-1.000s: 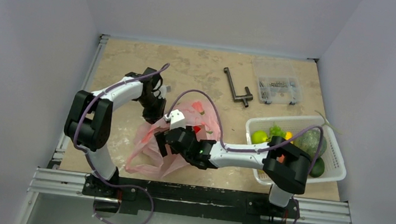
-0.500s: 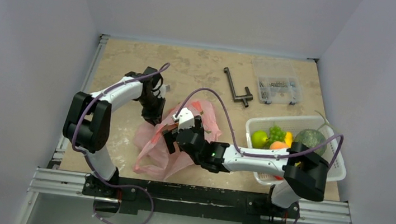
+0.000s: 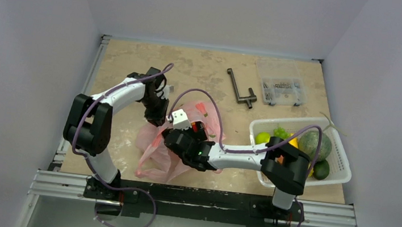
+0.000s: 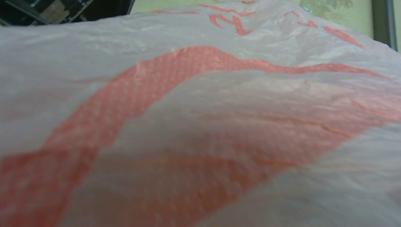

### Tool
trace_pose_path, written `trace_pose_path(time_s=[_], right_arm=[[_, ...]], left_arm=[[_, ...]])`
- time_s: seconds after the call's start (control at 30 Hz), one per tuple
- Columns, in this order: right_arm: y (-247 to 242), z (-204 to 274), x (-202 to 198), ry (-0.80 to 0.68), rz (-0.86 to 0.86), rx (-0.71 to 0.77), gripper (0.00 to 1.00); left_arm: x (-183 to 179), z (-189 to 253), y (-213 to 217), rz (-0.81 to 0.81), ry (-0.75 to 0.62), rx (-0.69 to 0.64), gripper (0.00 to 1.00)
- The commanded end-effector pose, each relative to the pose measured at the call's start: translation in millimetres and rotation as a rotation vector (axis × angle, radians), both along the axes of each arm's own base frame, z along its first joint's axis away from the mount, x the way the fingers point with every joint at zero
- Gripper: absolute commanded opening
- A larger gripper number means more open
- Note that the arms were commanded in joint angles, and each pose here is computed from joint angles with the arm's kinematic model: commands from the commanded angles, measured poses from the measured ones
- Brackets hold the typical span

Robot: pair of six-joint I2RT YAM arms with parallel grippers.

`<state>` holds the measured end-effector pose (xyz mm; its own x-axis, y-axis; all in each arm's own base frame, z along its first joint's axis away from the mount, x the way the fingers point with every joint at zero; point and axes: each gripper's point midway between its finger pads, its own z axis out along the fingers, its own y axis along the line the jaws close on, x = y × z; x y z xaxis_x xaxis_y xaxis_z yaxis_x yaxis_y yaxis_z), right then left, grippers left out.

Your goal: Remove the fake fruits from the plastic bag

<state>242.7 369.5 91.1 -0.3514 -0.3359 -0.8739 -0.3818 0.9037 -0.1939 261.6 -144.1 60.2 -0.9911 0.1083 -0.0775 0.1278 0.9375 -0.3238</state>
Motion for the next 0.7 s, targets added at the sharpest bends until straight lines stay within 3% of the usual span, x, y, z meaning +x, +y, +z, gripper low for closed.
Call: trace_pose_path(time_s=[0.0,0.33,0.5,0.67], right_arm=[[-16.9,-12.2,7.0,-0.025,-0.089,-0.109,0.95],[-37.1,-30.3,8.6,-0.040,-0.146,-0.216,0.99],[-35.5,-35.3,8.5,-0.047,-0.127,-0.201,0.99],[-18.6,-22.7,12.8,-0.076,-0.102,-0.106,0.90]], left_arm=[[10.2,19.0,-5.8,-0.021,-0.075,-0.027,0.17],[10.6,21.5,-6.4,-0.023,-0.081,-0.031,0.35],[10.7,25.3,-7.3,-0.025,-0.101,-0.043,0.40],[11.2,27.0,-9.6,-0.030,-0.101,-0.055,0.43]])
